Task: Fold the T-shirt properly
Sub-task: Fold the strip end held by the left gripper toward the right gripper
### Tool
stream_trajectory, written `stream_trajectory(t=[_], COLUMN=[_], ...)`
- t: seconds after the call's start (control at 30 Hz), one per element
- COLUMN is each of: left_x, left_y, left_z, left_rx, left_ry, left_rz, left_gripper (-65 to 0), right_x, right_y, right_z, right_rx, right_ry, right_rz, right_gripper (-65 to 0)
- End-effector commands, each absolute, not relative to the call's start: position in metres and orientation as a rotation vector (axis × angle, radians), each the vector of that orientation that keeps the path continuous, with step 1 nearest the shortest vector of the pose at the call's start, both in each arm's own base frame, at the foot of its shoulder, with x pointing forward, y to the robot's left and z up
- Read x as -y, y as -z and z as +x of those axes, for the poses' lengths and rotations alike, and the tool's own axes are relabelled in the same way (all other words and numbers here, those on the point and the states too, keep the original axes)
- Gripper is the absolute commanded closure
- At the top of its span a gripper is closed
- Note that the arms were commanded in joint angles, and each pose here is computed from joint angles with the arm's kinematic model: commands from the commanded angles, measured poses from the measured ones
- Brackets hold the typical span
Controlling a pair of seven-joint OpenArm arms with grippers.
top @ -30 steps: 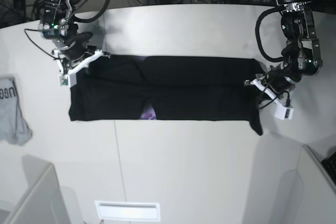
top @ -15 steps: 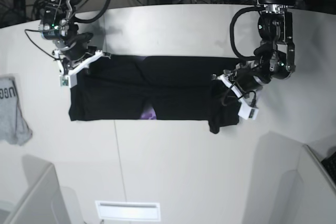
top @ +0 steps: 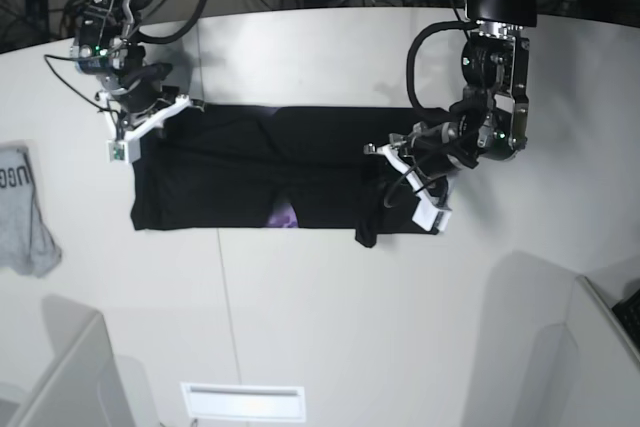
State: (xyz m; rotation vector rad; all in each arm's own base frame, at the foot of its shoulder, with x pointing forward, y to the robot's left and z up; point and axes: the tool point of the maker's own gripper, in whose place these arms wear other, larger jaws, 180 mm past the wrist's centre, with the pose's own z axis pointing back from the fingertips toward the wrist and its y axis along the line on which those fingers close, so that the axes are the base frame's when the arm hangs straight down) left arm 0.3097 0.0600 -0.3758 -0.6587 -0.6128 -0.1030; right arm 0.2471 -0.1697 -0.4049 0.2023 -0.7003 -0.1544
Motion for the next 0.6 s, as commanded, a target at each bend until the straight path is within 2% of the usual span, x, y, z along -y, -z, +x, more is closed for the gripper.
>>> stream_trajectory(t=[0.0,0.57], left_x=[-0.052,-0.014], left_y=[0.36,0.368], left_z=[0.32,0.317], left_rx=[0.661,0.584], left_ry=[0.12,0.125], left_rz=[-0.69,-0.733], left_gripper=[0.0,0.0], right_x=[0.174,0.175], right_y=[0.395,0.391], right_z=[0.255,0.258], right_rx=[0.746,0.757], right_ry=[0.155,0.156], right_rz=[0.199,0.197], right_gripper=[0.0,0.0])
